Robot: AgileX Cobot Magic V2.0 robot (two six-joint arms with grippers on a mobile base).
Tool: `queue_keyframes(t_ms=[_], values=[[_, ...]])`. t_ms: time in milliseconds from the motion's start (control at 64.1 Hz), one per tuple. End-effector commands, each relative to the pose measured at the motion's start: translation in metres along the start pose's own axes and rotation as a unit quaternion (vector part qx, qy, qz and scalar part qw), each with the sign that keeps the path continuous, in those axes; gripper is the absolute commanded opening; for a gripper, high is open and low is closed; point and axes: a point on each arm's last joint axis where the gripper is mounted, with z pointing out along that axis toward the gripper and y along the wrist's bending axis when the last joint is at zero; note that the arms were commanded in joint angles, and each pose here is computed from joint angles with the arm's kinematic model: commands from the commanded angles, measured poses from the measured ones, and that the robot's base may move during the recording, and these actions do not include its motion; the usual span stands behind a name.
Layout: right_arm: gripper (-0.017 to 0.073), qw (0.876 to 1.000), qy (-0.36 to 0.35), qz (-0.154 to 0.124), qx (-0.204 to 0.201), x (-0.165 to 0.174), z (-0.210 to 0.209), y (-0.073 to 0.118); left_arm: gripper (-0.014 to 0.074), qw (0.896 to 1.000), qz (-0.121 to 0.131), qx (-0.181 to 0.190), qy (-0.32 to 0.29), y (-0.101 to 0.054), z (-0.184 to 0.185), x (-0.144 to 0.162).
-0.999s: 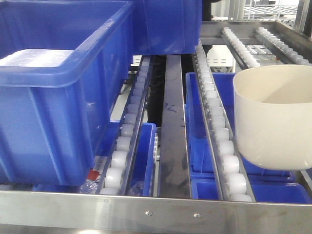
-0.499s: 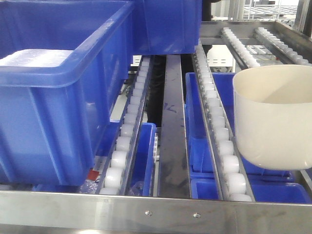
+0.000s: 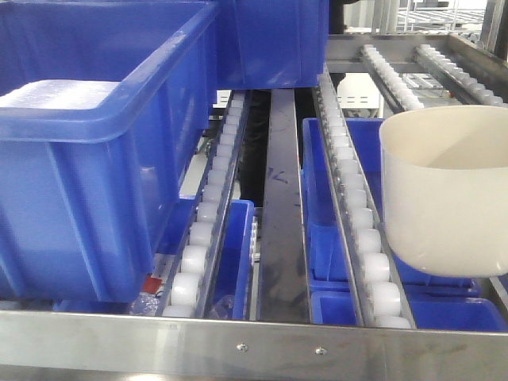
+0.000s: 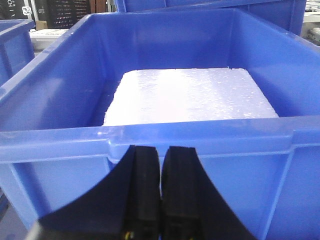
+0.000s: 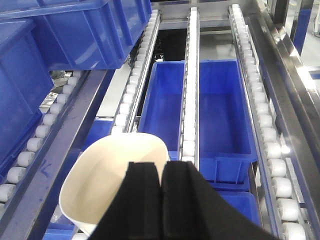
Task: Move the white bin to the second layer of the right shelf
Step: 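Lift the open right gripper up and away from the bin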
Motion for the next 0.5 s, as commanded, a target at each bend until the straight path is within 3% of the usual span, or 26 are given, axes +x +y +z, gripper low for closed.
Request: queue_keyframes(t_ms=[0,484], values=[[0.0056,0.998,-0.059,-0.001,-0.006,-0.017,-0.003,0.002,0.0085,1.0,-0.005,-0.002,-0.031,0.0,0.0,0.004],[0.0056,0.996,-0.084,-0.001,-0.01,-0.019,-0.014,0.002,0.0085,1.0,-0.005,-0.002,-0.031,0.0,0.0,0.004]])
